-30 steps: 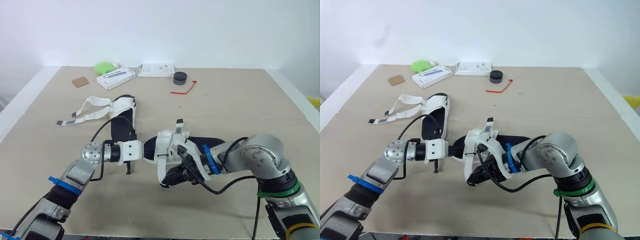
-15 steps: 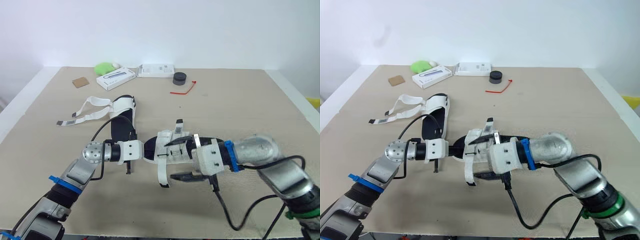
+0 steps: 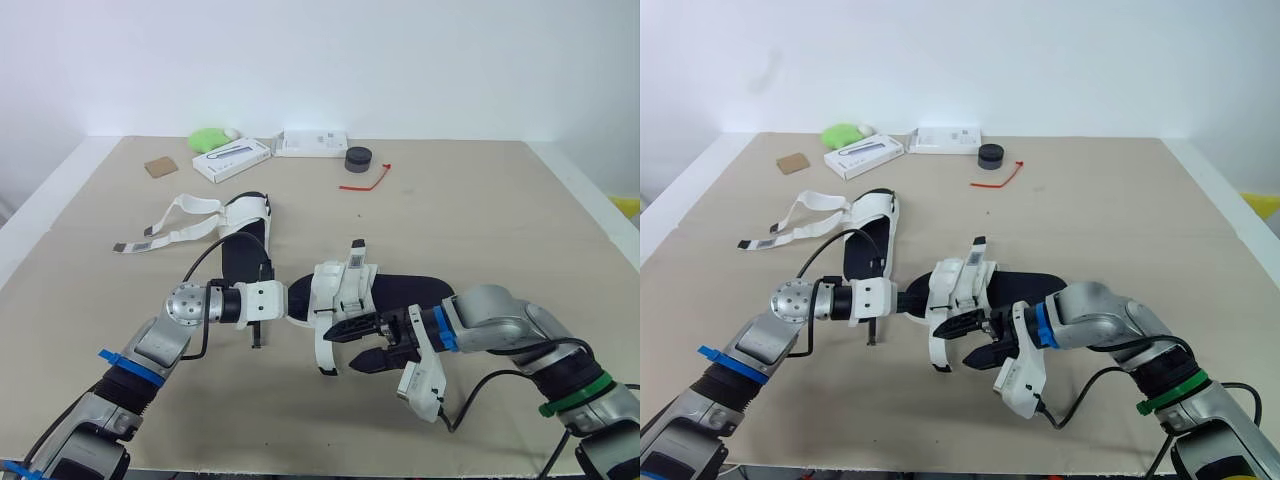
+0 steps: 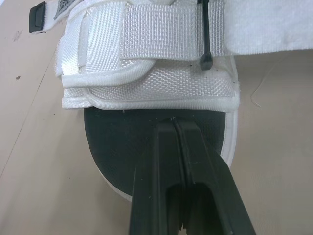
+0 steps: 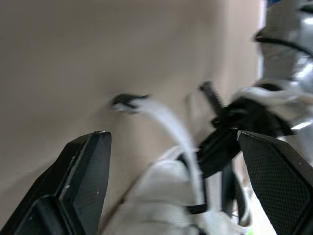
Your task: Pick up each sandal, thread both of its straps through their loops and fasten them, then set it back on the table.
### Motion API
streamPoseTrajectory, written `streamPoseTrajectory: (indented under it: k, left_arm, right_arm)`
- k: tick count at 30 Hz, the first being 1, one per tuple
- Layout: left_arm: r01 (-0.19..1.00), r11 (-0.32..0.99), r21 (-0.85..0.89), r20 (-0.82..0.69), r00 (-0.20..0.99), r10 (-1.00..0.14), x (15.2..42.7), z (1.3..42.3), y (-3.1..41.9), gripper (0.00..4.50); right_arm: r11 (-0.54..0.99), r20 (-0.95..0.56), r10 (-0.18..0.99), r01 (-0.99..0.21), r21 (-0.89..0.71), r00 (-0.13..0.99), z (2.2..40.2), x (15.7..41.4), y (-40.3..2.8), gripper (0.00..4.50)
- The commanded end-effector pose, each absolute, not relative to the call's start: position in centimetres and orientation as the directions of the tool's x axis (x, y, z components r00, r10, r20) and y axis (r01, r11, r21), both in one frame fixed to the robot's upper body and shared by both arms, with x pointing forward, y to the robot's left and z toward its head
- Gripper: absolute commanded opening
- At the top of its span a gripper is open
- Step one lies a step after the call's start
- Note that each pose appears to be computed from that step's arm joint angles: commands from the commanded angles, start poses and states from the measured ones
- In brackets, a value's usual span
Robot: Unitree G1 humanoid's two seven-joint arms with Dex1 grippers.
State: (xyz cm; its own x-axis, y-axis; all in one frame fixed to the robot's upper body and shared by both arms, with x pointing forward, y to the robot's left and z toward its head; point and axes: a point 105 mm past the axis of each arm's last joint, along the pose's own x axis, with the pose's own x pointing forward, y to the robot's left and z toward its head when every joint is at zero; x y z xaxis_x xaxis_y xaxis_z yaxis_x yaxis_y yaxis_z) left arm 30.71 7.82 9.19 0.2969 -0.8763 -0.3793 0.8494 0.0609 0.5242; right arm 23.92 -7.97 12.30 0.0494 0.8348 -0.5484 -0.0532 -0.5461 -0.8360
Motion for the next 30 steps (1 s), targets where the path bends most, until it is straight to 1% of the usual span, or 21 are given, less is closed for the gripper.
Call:
streamPoseTrajectory:
  k: [1, 4, 8, 15, 16, 17, 19, 20, 23, 24, 25, 28, 30]
  left_arm:
    - [0.911, 0.041, 0.41, -0.526, 0.274, -0.805, 30.0, 4.7, 9.3, 0.0]
    - [0.911, 0.043, 0.41, -0.526, 0.275, -0.805, 30.0, 4.7, 9.3, 0.0]
    - [0.911, 0.044, 0.41, -0.525, 0.275, -0.805, 29.9, 4.7, 9.3, 0.0]
    - [0.91, 0.044, 0.413, -0.529, 0.278, -0.801, 30.0, 4.6, 9.4, 0.0]
    - [0.91, 0.044, 0.413, -0.529, 0.279, -0.802, 30.0, 4.6, 9.4, 0.0]
    - [0.91, 0.044, 0.413, -0.528, 0.278, -0.802, 30.1, 4.7, 9.3, 0.0]
    - [0.91, 0.044, 0.413, -0.527, 0.278, -0.803, 30.1, 4.7, 9.3, 0.0]
    - [0.91, 0.043, 0.413, -0.527, 0.277, -0.803, 30.1, 4.7, 9.2, 0.0]
    - [0.91, 0.044, 0.413, -0.527, 0.278, -0.803, 30.1, 4.7, 9.3, 0.0]
    - [0.909, 0.044, 0.413, -0.527, 0.279, -0.803, 30.1, 4.7, 9.3, 0.0]
    - [0.909, 0.045, 0.414, -0.527, 0.279, -0.803, 30.2, 4.7, 9.3, 0.0]
    - [0.909, 0.046, 0.414, -0.526, 0.28, -0.803, 30.2, 4.7, 9.2, 0.0]
    - [0.909, 0.048, 0.414, -0.526, 0.282, -0.803, 30.3, 4.7, 9.3, 0.0]
  right_arm:
    - [-0.509, -0.513, 0.853, -0.066, -0.858, 0.093, 13.6, 25.0, -6.9, 4.43]
    - [-0.514, -0.522, 0.847, -0.091, -0.853, 0.099, 13.7, 25.2, -6.5, 4.43]
    - [-0.522, -0.529, 0.843, -0.088, -0.848, 0.094, 13.5, 25.3, -5.8, 4.43]
    - [-0.521, -0.53, 0.845, -0.111, -0.846, 0.069, 13.9, 24.8, -5.2, 4.43]
    - [-0.521, -0.529, 0.846, -0.112, -0.846, 0.061, 13.9, 24.7, -5.0, 3.92]
    - [-0.52, -0.528, 0.847, -0.112, -0.847, 0.057, 14.0, 24.6, -5.0, 3.7]
    - [-0.526, -0.535, 0.843, -0.122, -0.842, 0.055, 13.8, 24.6, -5.0, 2.64]
    - [-0.528, -0.536, 0.842, -0.123, -0.841, 0.054, 13.8, 24.6, -5.0, 2.19]
    - [-0.528, -0.537, 0.842, -0.127, -0.84, 0.051, 13.8, 24.6, -5.0, 0.57]
    - [-0.527, -0.537, 0.842, -0.132, -0.839, 0.05, 13.8, 24.6, -5.0, 0.16]
    - [-0.527, -0.537, 0.842, -0.135, -0.839, 0.049, 13.7, 24.6, -5.0, 0.06]
    - [-0.513, -0.526, 0.849, -0.165, -0.843, 0.05, 13.7, 24.8, -4.9, 0.06]
    - [-0.463, -0.487, 0.872, -0.236, -0.854, 0.052, 14.1, 25.0, -4.8, 0.06]
